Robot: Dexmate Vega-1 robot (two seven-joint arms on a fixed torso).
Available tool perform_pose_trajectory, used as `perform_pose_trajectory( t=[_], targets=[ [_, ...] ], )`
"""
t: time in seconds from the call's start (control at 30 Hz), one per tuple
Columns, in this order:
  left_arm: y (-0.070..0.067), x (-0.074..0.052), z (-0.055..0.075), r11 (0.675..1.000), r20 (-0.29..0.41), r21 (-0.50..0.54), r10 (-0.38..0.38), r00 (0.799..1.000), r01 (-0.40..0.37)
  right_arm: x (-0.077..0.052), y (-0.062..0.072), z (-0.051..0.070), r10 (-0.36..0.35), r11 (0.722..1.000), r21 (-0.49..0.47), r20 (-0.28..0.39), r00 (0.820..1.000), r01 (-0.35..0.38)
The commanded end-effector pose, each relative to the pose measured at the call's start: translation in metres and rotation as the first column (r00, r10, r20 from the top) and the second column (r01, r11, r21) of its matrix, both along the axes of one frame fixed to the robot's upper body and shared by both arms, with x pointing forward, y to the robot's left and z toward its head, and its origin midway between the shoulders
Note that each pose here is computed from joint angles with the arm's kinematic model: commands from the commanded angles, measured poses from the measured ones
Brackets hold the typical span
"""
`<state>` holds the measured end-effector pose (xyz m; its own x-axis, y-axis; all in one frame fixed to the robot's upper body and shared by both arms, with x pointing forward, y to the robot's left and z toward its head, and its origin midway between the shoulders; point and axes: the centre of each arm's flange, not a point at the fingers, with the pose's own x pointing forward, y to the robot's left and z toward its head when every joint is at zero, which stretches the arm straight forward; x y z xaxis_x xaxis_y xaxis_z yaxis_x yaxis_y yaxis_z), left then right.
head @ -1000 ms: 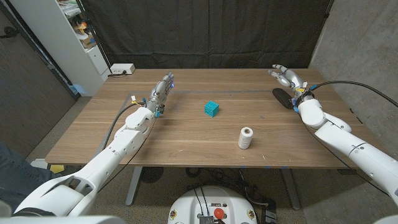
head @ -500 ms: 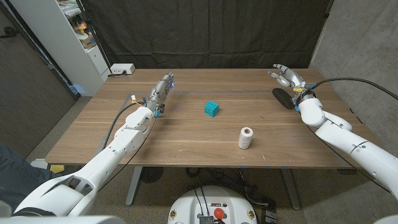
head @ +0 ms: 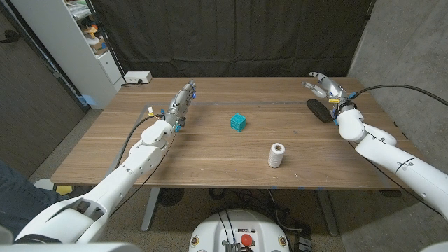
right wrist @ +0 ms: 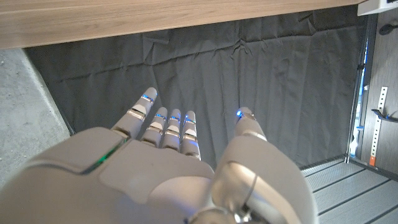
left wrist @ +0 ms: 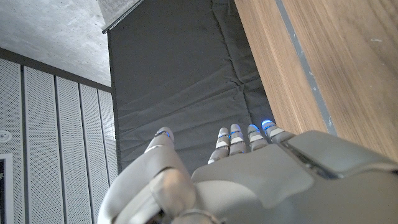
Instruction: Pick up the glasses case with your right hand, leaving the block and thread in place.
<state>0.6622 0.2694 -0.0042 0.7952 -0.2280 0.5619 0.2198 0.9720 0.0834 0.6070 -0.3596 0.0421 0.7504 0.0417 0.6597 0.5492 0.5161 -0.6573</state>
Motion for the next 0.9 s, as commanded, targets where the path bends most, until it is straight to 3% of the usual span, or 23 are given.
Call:
perform_pose_trajectory(
  t=[0.03, 0.9],
  targets=[
    [-0.0006, -0.0010, -0.0019, 1.000, -0.005, 0.000, -0.006, 1.000, 0.006, -0.0022, 0.0023, -0.0009, -0.072, 0.997, -0.038, -0.019, 0.997, 0.071],
    [-0.0020, -0.0041, -0.0050, 1.000, -0.004, 0.001, -0.008, 1.000, 0.008, -0.0033, 0.0026, -0.0036, -0.178, 0.982, -0.071, -0.042, 0.983, 0.175]
  ],
)
